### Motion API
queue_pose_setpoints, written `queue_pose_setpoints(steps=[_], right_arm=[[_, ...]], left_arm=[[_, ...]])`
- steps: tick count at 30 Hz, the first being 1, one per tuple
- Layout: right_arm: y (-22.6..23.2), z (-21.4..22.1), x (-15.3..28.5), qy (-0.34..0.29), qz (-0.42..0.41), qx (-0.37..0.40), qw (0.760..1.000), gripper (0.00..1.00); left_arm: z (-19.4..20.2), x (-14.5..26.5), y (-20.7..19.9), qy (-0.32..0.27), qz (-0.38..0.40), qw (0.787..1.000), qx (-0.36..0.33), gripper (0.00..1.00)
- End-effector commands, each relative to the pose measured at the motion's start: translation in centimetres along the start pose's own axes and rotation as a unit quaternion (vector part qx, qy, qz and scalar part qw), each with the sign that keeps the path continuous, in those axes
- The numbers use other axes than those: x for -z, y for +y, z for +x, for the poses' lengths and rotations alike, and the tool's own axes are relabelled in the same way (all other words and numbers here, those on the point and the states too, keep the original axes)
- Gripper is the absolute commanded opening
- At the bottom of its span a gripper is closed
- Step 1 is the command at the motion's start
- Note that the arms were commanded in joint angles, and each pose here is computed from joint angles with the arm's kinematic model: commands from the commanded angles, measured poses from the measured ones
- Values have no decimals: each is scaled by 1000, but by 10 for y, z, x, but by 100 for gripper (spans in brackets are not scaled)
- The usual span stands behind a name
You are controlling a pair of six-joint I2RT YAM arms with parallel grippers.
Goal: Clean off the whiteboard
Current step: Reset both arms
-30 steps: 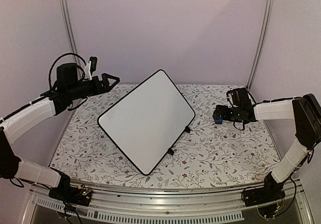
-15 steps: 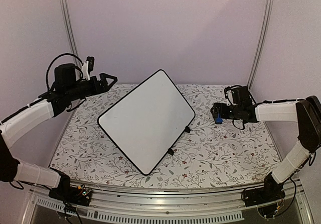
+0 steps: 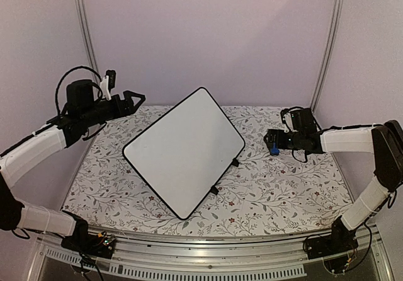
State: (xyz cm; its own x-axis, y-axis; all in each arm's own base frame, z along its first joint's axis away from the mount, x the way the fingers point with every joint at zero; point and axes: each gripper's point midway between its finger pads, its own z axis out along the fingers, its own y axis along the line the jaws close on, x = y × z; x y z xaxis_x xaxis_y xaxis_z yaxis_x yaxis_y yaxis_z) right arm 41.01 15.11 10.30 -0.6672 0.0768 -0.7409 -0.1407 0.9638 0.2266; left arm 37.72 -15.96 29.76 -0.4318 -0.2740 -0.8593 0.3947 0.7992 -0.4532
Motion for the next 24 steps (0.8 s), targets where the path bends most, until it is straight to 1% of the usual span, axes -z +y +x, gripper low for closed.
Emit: queue_pose_setpoints(steps=[1,24], right_arm=[[12,-10,6,-15,-27,7,999,99],[17,-12,7,-14,-38,16,999,99]], left_arm=[[-3,3,3,-11,-4,1000,-8,100],[-1,0,8,-5,-4,1000,-8,100]])
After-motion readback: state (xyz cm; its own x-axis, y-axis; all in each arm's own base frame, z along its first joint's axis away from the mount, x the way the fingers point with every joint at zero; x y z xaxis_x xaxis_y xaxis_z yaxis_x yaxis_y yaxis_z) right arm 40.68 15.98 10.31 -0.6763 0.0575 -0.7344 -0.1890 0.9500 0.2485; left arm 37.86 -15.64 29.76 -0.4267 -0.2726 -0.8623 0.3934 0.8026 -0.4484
